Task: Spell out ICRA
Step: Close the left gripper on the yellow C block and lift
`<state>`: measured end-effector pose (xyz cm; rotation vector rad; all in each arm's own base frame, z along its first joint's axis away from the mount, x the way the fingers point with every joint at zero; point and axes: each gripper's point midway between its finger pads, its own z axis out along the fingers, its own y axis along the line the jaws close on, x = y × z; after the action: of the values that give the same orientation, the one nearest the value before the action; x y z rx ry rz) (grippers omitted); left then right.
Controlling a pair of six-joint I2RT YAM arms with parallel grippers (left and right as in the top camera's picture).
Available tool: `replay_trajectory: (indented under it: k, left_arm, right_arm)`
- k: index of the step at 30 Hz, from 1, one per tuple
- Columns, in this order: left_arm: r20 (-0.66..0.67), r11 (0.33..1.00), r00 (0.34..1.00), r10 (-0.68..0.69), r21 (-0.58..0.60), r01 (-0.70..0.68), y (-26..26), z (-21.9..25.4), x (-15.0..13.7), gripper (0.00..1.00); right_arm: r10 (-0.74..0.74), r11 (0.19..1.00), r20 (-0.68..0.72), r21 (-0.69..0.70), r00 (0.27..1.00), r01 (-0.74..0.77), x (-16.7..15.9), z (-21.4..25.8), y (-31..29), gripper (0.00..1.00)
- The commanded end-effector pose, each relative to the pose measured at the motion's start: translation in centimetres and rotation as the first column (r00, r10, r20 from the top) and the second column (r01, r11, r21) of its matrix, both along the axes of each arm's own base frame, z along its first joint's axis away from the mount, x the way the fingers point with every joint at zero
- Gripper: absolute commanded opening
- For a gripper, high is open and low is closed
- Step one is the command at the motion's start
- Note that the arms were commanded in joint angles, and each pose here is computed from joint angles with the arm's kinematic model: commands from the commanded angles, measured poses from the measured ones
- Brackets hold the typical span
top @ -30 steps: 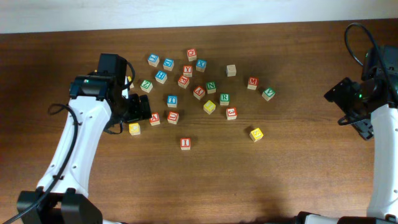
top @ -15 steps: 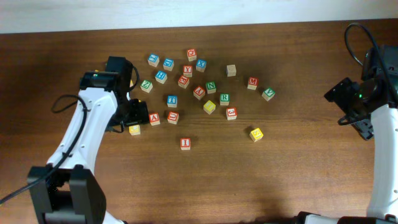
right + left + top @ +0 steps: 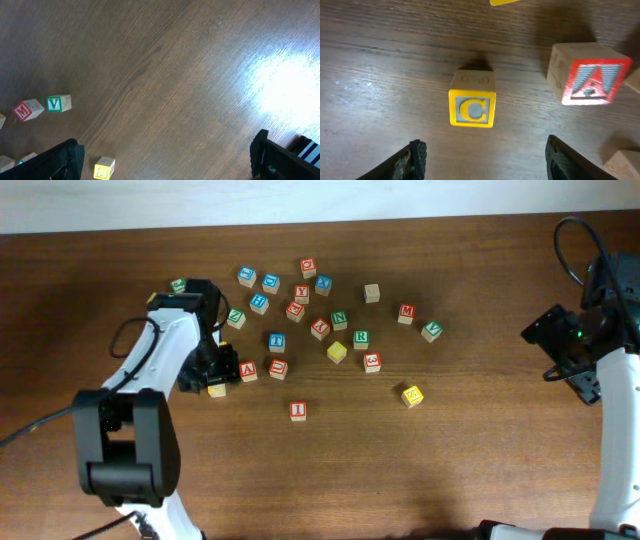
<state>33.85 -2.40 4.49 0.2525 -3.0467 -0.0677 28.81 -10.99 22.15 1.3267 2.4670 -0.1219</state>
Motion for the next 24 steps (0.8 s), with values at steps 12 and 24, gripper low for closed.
replay_trajectory:
  k: [12,24]
  left_arm:
    - [-0.036,1.0,0.999,0.005,-0.015,-0.005,1.6,-2.6,0.5,0.61]
    - [-0.028,0.998,1.0,0.01,-0.064,-0.011,0.7,-4.1,0.9,0.45]
  right_arm:
    - [-0.009,1.0,-0.006,-0.013,1.0,0.009,0.0,0.0,-0.4,0.98]
    - [-0.009,1.0,-0.006,-0.013,1.0,0.009,0.0,0.0,-0.4,0.98]
